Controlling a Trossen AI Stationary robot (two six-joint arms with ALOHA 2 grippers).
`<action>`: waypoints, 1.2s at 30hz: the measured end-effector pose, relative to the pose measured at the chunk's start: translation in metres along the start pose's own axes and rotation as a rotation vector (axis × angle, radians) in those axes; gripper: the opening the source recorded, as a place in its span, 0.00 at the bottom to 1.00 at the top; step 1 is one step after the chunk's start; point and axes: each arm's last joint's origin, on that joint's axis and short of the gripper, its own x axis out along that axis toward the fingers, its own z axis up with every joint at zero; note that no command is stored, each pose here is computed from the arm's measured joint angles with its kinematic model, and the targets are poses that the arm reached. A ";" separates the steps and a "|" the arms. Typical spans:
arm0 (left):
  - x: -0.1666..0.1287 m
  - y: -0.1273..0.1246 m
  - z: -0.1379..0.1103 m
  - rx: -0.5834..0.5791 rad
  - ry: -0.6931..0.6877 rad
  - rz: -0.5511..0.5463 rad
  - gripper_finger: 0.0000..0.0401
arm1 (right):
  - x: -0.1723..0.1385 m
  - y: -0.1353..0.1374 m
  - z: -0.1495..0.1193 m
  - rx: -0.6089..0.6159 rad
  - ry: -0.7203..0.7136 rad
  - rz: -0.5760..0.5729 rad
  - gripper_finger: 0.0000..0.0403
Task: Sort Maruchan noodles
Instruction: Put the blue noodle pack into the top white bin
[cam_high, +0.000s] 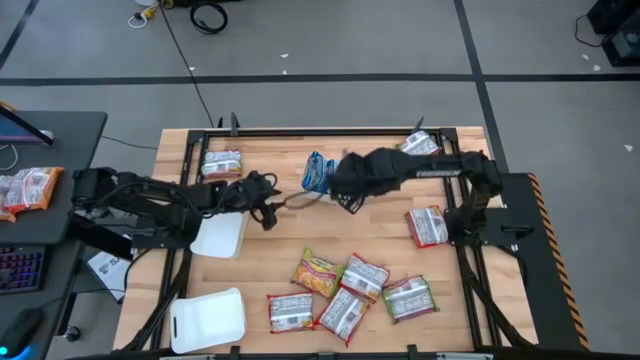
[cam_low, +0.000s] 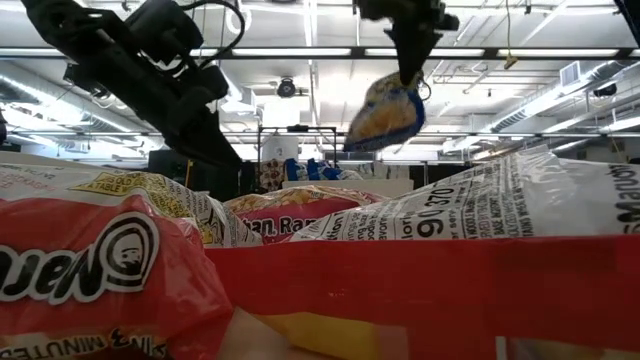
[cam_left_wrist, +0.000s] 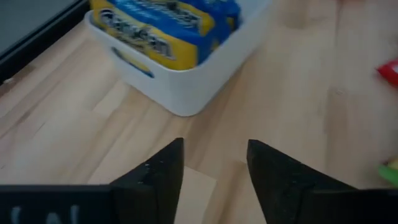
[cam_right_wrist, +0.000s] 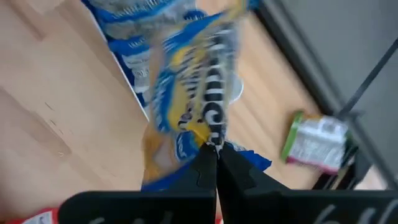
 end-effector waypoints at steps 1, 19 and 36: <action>0.000 0.002 0.000 -0.009 -0.001 0.012 0.49 | 0.004 -0.004 0.003 0.023 0.027 0.008 0.00; 0.003 0.012 0.013 -0.016 -0.106 -0.016 0.57 | 0.058 -0.042 0.020 0.229 0.166 -0.090 0.01; 0.020 0.044 0.008 0.024 -0.056 0.132 0.57 | 0.078 -0.038 0.028 0.260 0.129 0.001 0.01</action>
